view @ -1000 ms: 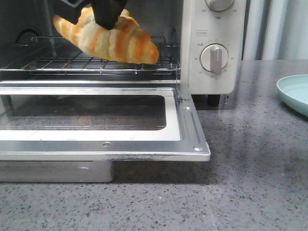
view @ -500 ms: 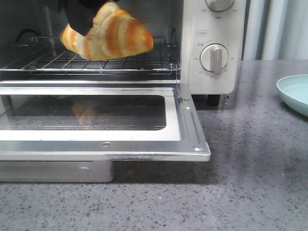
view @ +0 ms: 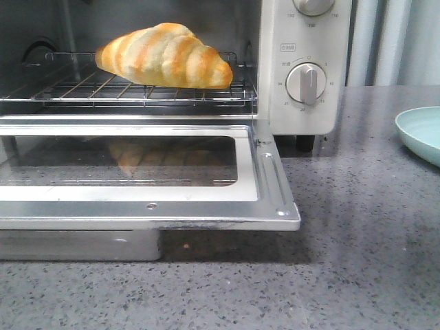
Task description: Put bread in oven
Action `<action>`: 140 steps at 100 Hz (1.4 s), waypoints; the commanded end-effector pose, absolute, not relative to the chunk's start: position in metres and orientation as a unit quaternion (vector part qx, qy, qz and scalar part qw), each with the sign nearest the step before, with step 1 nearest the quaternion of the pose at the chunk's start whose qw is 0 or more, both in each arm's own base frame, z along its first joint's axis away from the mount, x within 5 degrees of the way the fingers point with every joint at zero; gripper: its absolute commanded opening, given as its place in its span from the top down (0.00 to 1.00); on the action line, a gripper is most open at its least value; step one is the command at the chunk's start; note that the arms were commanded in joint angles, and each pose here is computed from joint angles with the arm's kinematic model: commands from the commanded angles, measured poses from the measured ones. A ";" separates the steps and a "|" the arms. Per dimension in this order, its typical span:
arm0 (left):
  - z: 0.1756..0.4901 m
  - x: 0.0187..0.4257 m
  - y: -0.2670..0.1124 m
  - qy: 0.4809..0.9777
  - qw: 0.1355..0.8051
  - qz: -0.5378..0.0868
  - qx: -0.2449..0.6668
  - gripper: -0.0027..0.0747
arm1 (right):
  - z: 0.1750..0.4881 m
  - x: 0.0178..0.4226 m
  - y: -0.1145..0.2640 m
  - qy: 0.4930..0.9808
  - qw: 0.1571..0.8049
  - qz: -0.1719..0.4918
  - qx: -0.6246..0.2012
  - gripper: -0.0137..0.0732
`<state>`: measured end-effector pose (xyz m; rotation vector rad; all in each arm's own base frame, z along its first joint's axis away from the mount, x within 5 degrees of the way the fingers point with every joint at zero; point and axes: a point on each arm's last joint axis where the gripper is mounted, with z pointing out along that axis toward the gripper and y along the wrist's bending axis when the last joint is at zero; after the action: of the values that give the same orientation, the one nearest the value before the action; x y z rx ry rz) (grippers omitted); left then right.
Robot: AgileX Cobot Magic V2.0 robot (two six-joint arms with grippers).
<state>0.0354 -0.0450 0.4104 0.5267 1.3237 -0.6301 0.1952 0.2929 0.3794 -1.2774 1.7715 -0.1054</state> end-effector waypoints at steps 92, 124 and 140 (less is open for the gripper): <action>0.322 0.011 -0.023 0.625 0.780 -0.023 0.020 0.99 | 0.436 0.137 0.238 0.761 0.445 -0.036 -0.471 0.28; 0.296 0.023 -0.021 0.640 0.763 -0.078 0.038 0.99 | 0.453 0.123 0.188 0.801 0.446 -0.023 -0.398 0.28; 0.302 0.022 -0.015 0.614 0.787 -0.056 0.026 0.99 | 0.435 0.115 0.165 0.824 0.427 -0.029 -0.370 0.33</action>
<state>0.0300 -0.0202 0.2862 0.1093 1.4568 -0.1566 0.1191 0.1875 0.4331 -1.0056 2.0466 -0.0309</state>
